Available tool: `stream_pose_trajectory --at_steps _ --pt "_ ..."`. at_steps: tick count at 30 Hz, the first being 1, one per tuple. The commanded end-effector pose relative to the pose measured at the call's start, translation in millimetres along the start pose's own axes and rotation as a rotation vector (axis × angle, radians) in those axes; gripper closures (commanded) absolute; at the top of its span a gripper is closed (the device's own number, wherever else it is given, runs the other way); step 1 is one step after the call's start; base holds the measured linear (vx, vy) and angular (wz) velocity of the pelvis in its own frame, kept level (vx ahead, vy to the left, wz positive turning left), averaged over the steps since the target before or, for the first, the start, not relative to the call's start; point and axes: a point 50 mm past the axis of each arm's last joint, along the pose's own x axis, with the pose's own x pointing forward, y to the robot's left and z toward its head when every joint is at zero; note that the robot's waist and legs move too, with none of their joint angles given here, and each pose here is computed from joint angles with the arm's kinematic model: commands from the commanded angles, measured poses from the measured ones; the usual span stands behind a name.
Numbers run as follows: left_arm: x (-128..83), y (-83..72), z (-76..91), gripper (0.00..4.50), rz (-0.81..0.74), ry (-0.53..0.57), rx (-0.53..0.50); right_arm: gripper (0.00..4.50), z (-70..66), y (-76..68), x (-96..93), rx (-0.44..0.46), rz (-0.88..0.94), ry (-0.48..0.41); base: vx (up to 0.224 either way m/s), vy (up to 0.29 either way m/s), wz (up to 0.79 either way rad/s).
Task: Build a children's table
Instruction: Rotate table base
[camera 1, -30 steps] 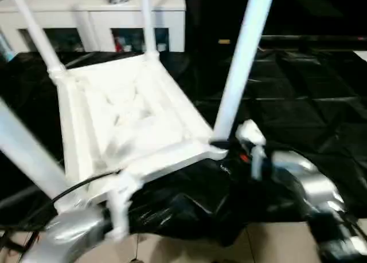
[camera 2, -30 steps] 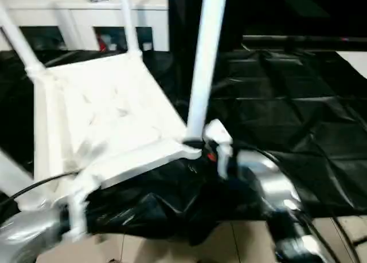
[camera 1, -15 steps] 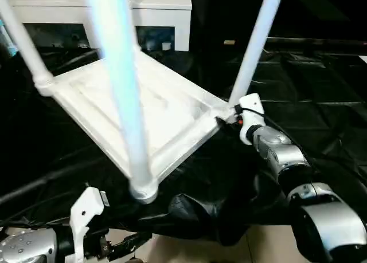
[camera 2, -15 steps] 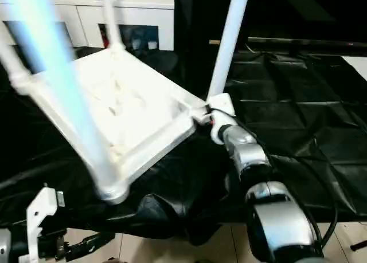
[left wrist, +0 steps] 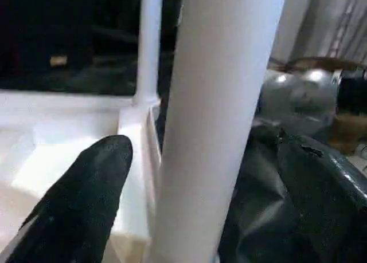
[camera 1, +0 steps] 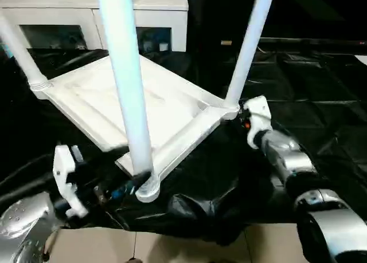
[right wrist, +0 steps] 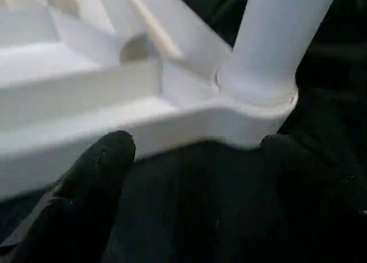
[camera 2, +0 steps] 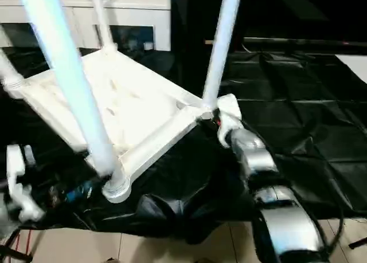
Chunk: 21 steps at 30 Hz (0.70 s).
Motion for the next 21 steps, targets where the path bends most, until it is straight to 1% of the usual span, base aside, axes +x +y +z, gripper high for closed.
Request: stream_pose_trajectory --at_steps 1,2,4,7,8,11,13,14,15,16,17,20,21 --pt "16 -5.4 2.9 0.02 -0.065 -0.043 -0.018 0.46 -1.5 5.9 1.4 -0.023 0.027 0.016 0.000 0.000 0.00" --pt "30 -7.7 4.2 0.02 -0.102 -0.068 -0.031 0.46 -6.9 13.9 3.4 -0.035 0.052 0.035 0.000 0.000 0.00" --pt "51 -10.4 4.1 0.02 -0.153 -0.085 -0.040 0.46 -12.0 25.6 7.6 -0.036 0.075 0.054 0.000 0.000 0.00" --pt "74 -11.7 0.6 0.02 -0.192 -0.072 -0.023 0.46 -12.0 37.2 14.1 -0.034 0.086 0.065 0.000 0.000 0.00" --pt "74 -11.7 0.6 0.02 -0.192 -0.072 -0.023 0.46 -12.0 37.2 14.1 -0.034 0.086 0.065 0.000 0.000 0.00" --pt "95 -13.2 -1.7 0.02 -0.231 -0.057 -0.006 0.46 -7.9 46.1 19.6 -0.039 0.108 0.066 0.000 0.000 0.00" --pt "99 -13.7 -2.1 0.02 -0.240 -0.053 -0.001 0.46 -6.9 47.3 20.6 -0.039 0.109 0.065 0.000 0.000 0.00" --pt "107 -14.9 -2.1 0.02 -0.261 -0.052 0.008 0.46 -5.0 49.1 22.1 -0.038 0.112 0.063 0.000 0.000 0.00" --pt "107 -14.9 -2.1 0.02 -0.261 -0.052 0.008 0.46 -5.0 49.1 22.1 -0.038 0.112 0.063 0.000 0.000 0.00" --pt "128 -20.8 -2.0 0.02 -0.336 -0.047 0.015 0.46 -1.8 52.8 24.8 -0.043 0.116 0.058 0.000 0.000 0.00" --pt "128 -21.0 -1.9 0.02 -0.338 -0.047 0.015 0.46 -1.7 52.8 24.8 -0.043 0.116 0.058 0.000 0.000 0.00" --pt "151 -30.1 -2.1 0.02 -0.414 -0.040 0.035 0.46 0.4 53.8 26.4 -0.049 0.099 0.054 0.000 0.000 0.00" --pt "155 -32.0 -2.3 0.02 -0.427 -0.038 0.039 0.46 0.7 53.6 26.6 -0.049 0.092 0.054 0.000 0.000 0.00"
